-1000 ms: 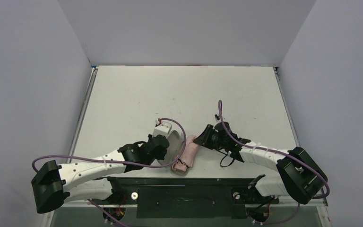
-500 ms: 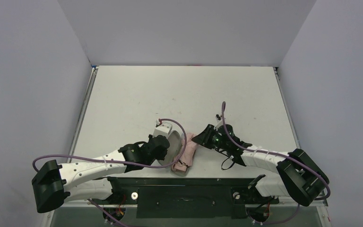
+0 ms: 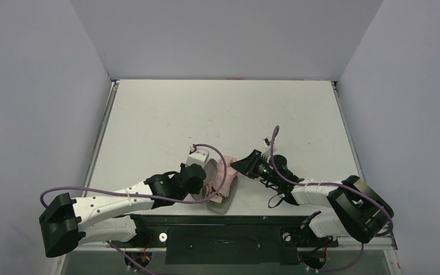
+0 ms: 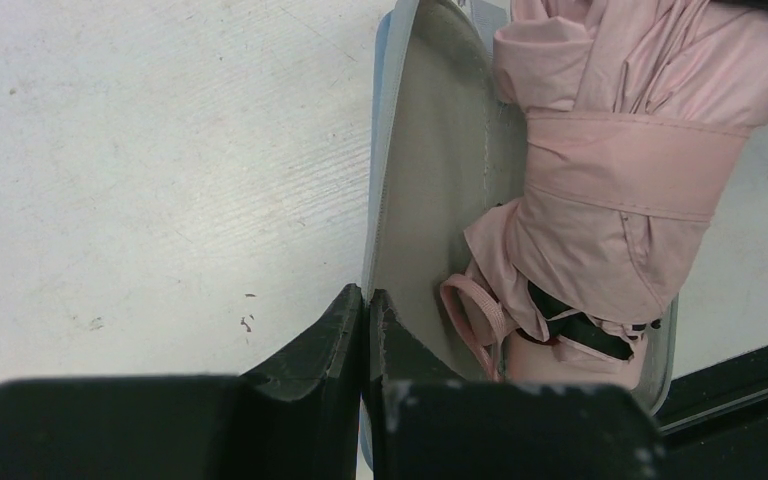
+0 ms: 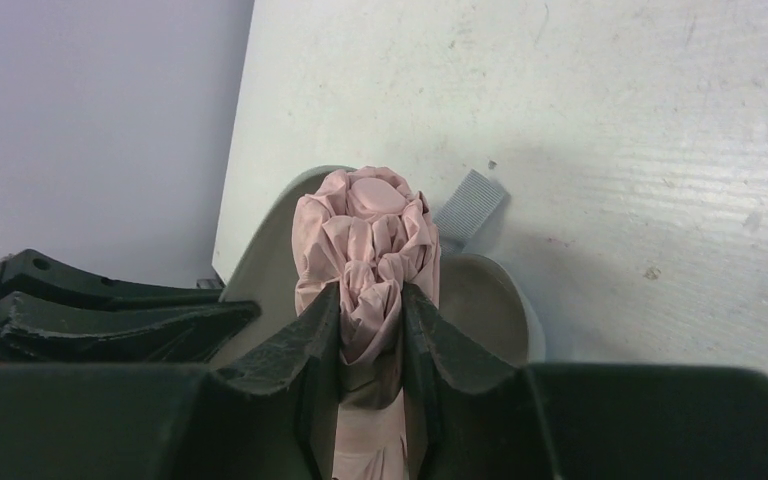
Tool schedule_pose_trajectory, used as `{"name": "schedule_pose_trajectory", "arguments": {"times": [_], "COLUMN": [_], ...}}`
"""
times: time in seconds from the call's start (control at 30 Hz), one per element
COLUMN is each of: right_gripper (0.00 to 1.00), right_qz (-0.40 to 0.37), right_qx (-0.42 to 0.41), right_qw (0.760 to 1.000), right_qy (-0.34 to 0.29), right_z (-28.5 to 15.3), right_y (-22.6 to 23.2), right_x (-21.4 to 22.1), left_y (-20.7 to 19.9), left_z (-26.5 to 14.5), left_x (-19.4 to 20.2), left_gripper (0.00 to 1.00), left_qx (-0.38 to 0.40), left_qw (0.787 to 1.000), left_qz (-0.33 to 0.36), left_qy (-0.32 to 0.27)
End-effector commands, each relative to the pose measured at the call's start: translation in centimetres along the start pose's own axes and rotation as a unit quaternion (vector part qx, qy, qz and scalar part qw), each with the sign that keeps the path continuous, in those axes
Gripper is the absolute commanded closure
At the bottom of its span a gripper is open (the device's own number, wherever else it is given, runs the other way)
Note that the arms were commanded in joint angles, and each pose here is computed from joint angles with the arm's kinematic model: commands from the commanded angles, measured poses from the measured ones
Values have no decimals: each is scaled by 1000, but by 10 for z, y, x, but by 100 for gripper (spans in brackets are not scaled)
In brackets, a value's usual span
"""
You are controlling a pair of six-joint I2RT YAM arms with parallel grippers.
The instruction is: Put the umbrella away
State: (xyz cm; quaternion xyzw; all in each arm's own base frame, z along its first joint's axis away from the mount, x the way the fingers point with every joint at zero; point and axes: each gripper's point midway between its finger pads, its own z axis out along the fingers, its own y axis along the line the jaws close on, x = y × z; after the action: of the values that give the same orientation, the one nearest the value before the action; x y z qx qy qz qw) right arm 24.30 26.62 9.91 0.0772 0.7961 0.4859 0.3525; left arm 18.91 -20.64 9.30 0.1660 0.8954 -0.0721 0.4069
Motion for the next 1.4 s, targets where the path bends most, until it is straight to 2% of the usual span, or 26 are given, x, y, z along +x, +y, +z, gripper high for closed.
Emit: {"name": "schedule_pose_trajectory", "arguments": {"times": [0.0, 0.17, 0.23, 0.4, 0.47, 0.67, 0.87, 1.1, 1.17, 1.27, 1.37], "right_gripper": [90, 89, 85, 58, 52, 50, 47, 22, 17, 15, 14], "right_qz": [-9, -26, -34, -43, -47, -57, -101, -138, -145, -164, -178], "right_qx": [-63, -38, -30, -24, -23, -21, -12, 33, 48, 68, 78], "right_qw": [998, 999, 999, 999, 999, 998, 994, 988, 987, 983, 981], "right_qy": [-29, -18, -15, -2, 6, 23, 46, 57, 52, 41, 25], "right_z": [-1, -1, -2, -3, -3, -8, -14, -20, -23, -28, -32], "right_y": [15, -7, -13, -20, -21, -22, -17, -27, -29, -22, -9], "right_x": [-9, 2, 5, 15, 21, 31, 43, 44, 39, 24, 7], "left_y": [-6, -5, -5, -6, -8, -12, -16, -18, -18, -14, -7], "left_z": [-3, -4, -3, -3, -3, -5, -7, -9, -11, -13, -16], "left_x": [-15, -15, -16, -19, -19, -23, -28, -31, -30, -31, -34], "left_gripper": [100, 100, 100, 100, 100, 100, 100, 100, 95, 72, 64], "left_qx": [4, 2, 1, 1, 3, 9, 13, 8, 7, 0, -11], "left_qw": [1000, 1000, 1000, 1000, 1000, 1000, 999, 999, 999, 999, 999], "left_qz": [-12, -12, -13, -12, -13, -16, -20, -15, -12, -11, -7], "left_qy": [-19, -20, -21, -22, -22, -23, -26, -29, -28, -31, -36]}}
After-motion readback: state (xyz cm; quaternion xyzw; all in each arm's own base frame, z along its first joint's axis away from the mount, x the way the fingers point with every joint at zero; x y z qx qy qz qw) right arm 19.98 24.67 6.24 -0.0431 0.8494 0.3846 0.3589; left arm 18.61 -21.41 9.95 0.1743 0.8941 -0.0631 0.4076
